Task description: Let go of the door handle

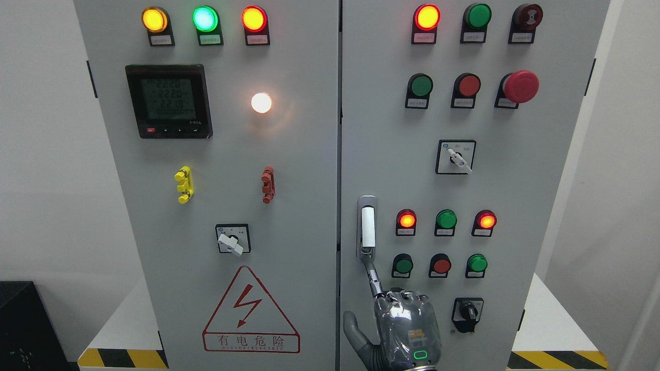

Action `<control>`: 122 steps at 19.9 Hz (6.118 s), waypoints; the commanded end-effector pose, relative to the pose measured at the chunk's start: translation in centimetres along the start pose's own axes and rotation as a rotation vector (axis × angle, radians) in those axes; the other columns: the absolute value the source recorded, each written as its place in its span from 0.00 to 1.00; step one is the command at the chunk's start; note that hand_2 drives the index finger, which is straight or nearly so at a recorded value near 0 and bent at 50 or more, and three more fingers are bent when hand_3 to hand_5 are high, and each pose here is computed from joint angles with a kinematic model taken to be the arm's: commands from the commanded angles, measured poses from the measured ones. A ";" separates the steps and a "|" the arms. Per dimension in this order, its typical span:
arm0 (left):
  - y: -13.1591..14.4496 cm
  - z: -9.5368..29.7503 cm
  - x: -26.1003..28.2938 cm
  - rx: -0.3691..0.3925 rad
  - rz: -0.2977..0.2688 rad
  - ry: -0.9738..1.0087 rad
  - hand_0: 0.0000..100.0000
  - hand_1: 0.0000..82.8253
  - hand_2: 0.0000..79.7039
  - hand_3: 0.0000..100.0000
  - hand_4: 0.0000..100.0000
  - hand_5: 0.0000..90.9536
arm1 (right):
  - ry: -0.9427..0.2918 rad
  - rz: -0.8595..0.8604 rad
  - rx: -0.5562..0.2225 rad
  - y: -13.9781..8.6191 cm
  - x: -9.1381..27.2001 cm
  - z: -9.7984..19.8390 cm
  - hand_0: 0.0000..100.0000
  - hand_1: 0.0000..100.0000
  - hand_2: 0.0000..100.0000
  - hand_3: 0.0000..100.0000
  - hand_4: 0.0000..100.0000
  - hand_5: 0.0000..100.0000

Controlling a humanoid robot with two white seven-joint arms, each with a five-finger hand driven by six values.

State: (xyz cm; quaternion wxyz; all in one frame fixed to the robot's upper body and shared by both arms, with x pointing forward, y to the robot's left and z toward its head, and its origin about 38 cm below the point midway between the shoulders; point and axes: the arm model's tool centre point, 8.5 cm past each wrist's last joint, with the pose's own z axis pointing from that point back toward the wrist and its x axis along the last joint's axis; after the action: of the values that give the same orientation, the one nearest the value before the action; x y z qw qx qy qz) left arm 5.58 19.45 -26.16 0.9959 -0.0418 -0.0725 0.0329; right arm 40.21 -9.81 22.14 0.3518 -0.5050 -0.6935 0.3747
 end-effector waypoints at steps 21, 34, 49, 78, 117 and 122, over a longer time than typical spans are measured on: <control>-0.1 -0.1 0.7 -0.003 -0.022 -0.018 0.00 0.00 0.03 0.09 0.01 0.00 | -0.001 -0.022 -0.125 -4.3 0.1 -0.2 0.31 0.33 0.77 1.00 0.96 0.90; -0.1 -0.1 0.7 -0.003 -0.022 -0.018 0.00 0.00 0.03 0.09 0.01 0.00 | 0.045 -0.023 -0.160 -5.6 -1.1 -0.7 0.19 0.32 0.86 1.00 0.98 0.92; -0.1 -0.1 0.7 -0.003 -0.022 -0.018 0.00 0.00 0.03 0.09 0.01 0.00 | 0.055 -0.055 -0.184 -7.5 -0.8 -4.5 0.15 0.28 0.87 1.00 0.98 0.92; -0.1 -0.1 0.7 -0.003 -0.022 -0.018 0.00 0.00 0.03 0.09 0.01 0.00 | 0.059 -0.041 -0.187 -8.4 -0.7 -6.3 0.23 0.39 0.87 1.00 0.99 0.92; -0.1 -0.1 0.7 -0.003 -0.022 -0.018 0.00 0.00 0.03 0.09 0.01 0.00 | 0.099 -0.042 -0.195 -8.5 -1.4 -6.1 0.41 0.44 0.87 1.00 0.99 0.92; -0.1 -0.1 0.7 -0.003 -0.022 -0.018 0.00 0.00 0.03 0.09 0.01 0.00 | 0.102 -0.043 -0.198 -8.7 -1.5 -6.0 0.44 0.44 0.87 1.00 0.99 0.92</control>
State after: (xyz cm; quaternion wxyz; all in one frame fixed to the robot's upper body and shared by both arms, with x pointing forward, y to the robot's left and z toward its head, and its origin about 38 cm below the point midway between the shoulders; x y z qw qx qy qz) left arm 5.58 19.46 -26.16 0.9960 -0.0418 -0.0725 0.0329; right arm 42.10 -11.95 32.30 0.3425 -0.5405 -0.7188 0.2719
